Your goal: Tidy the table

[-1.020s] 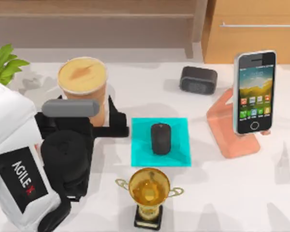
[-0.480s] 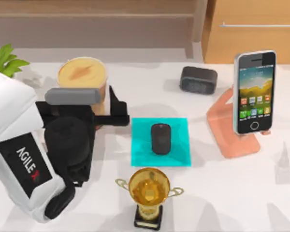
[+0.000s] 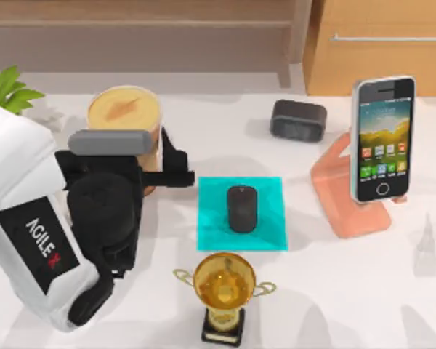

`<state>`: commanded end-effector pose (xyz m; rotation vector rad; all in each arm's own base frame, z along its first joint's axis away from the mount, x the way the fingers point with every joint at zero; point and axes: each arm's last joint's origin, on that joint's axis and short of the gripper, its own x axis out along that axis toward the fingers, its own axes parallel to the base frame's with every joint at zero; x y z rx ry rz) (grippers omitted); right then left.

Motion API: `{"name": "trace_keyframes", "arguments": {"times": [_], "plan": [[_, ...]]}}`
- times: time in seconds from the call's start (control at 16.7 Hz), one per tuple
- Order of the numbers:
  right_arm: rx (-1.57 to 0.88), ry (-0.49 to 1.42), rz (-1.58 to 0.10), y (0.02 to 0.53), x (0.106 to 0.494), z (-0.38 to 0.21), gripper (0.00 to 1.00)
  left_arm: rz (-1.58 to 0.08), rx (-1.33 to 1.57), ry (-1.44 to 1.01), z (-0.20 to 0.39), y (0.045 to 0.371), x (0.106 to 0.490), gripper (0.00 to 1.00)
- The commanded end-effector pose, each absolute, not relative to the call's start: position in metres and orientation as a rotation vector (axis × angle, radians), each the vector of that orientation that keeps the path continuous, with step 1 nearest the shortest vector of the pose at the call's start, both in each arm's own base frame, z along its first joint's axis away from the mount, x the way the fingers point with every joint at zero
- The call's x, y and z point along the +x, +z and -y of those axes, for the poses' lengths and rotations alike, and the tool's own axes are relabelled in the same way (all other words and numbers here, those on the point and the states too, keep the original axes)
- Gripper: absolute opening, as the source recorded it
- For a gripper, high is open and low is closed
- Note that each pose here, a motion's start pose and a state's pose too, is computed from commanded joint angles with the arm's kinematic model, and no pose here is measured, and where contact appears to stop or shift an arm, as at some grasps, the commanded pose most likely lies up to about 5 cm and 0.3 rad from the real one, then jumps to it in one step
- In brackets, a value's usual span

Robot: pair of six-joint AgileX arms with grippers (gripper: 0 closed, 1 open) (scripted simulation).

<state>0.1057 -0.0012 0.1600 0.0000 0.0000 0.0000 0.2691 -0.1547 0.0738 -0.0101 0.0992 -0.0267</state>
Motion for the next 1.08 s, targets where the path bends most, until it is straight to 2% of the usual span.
{"name": "trace_keyframes", "arguments": {"times": [0.6, 1.08], "plan": [[0.0, 0.0, 0.0, 0.16, 0.1057, 0.0012, 1.0, -0.099, -0.01, -0.027, 0.1547, 0.0738, 0.2691, 0.02], [0.0, 0.0, 0.0, 0.16, 0.1057, 0.0012, 1.0, -0.099, -0.01, -0.027, 0.1547, 0.0738, 0.2691, 0.0]]}}
